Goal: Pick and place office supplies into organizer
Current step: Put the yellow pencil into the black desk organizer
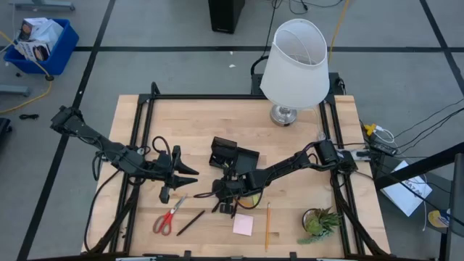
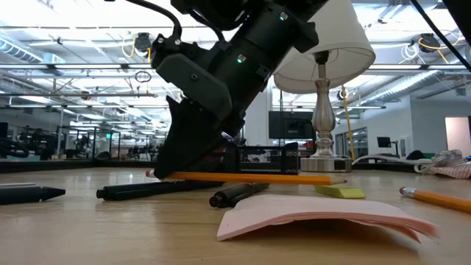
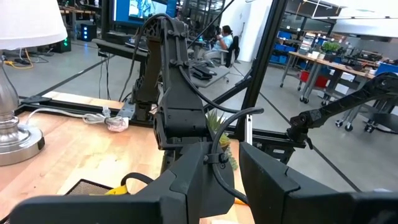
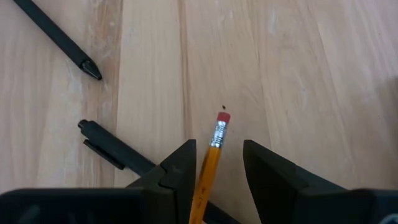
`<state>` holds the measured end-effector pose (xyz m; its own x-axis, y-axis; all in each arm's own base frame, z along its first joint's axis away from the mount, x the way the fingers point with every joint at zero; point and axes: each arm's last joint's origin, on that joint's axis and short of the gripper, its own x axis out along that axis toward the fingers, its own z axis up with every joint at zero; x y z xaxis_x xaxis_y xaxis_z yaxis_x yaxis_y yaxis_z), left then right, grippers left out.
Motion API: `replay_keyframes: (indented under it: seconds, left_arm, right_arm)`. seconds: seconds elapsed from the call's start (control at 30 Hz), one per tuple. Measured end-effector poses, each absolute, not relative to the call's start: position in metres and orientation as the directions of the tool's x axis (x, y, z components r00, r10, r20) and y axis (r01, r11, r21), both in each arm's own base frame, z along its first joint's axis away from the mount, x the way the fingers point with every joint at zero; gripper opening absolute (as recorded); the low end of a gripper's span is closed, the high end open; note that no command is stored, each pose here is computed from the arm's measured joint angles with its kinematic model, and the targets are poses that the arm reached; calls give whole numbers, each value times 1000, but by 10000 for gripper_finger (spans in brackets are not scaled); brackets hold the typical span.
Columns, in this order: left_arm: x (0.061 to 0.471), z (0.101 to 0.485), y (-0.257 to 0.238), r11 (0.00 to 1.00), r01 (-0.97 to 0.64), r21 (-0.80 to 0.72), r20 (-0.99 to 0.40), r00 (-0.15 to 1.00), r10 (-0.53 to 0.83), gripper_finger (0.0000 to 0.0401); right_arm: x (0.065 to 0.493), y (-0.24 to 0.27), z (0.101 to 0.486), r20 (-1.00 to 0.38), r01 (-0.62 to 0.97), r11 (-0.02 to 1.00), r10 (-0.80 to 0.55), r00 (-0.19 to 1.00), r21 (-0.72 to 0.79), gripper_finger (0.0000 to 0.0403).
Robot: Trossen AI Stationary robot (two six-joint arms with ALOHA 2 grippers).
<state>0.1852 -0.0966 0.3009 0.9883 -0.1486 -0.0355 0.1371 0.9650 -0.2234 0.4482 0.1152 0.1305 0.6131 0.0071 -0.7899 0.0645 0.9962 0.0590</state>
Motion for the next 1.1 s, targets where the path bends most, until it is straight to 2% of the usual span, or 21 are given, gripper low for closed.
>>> replay_keyframes:
  seconds: [1.1]
  left_arm:
    - [185, 301, -97, 965, 136, -222, -38, 988, -148, 106]
  right_arm:
    - [446, 105, 121, -794, 77, 994, 18, 608, 82, 125]
